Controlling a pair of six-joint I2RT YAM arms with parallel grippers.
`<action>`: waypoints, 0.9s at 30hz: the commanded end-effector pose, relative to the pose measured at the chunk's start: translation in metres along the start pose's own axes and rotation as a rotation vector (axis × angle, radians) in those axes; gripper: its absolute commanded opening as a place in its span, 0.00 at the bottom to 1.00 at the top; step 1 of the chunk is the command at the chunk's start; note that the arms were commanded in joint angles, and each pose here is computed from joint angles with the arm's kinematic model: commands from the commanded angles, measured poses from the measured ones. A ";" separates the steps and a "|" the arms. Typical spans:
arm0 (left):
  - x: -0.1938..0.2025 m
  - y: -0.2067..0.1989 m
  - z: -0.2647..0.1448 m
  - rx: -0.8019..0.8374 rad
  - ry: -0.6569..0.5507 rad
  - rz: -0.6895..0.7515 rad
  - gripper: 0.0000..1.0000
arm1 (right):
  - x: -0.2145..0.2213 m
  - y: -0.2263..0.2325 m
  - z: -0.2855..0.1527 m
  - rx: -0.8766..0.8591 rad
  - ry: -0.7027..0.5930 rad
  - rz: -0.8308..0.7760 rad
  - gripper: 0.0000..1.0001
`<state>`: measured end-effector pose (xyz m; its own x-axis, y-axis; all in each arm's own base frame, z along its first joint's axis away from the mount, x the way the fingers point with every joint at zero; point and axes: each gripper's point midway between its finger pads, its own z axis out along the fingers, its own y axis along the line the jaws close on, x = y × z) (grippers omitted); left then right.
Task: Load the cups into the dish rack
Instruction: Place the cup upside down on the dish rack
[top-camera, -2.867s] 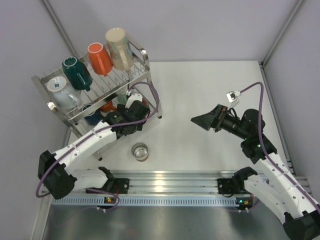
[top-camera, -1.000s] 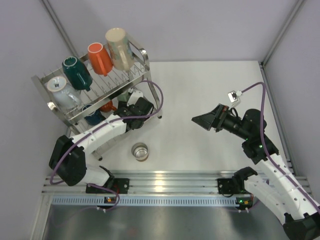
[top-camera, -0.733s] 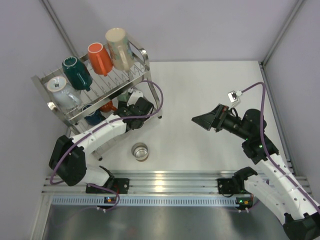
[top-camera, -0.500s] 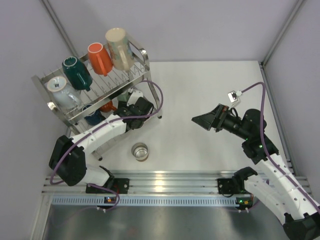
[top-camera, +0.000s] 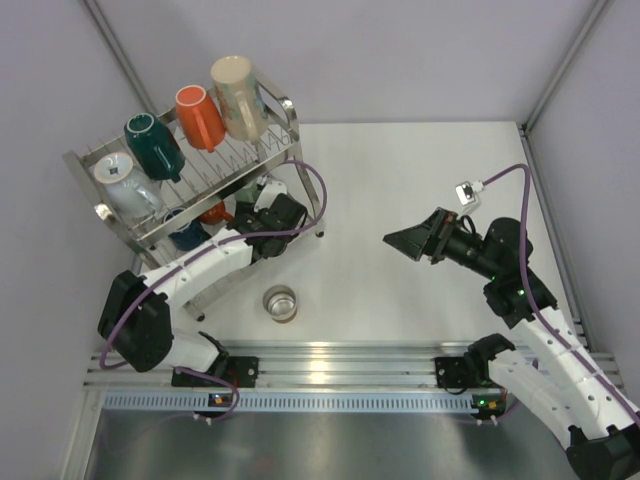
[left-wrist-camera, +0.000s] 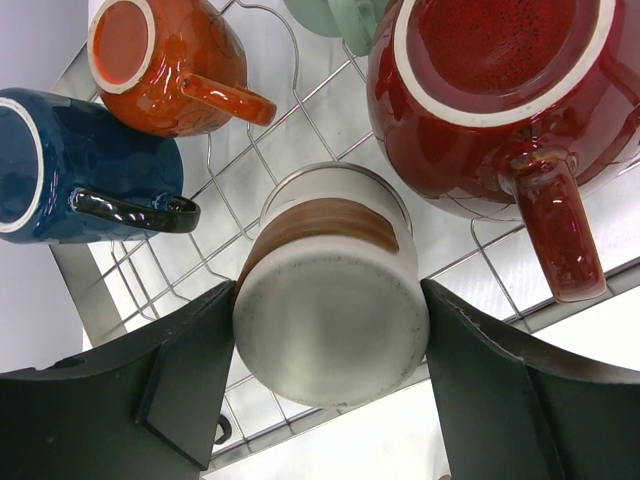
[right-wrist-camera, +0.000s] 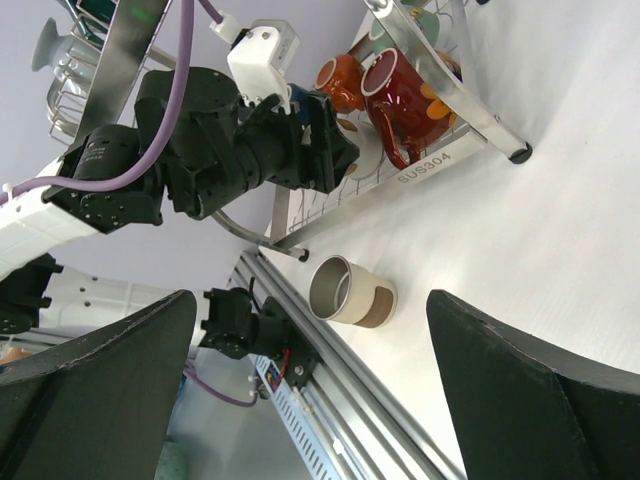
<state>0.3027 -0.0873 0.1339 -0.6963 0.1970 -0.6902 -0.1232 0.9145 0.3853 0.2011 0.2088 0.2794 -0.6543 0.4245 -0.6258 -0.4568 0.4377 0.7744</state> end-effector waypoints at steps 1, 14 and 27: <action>-0.027 0.005 -0.011 0.012 -0.061 -0.055 0.77 | -0.013 0.012 0.000 -0.036 -0.040 -0.037 1.00; -0.026 0.009 -0.013 -0.002 -0.055 -0.048 0.78 | -0.013 0.012 0.001 -0.037 -0.039 -0.036 0.99; -0.028 0.002 -0.001 -0.027 -0.034 -0.070 0.79 | -0.013 0.013 -0.002 -0.038 -0.044 -0.044 0.99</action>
<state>0.3072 -0.0895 0.1386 -0.7036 0.2048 -0.6804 -0.1157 0.9118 0.3941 0.2022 0.2093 0.2776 -0.6580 0.4229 -0.6230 -0.4521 0.4397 0.7760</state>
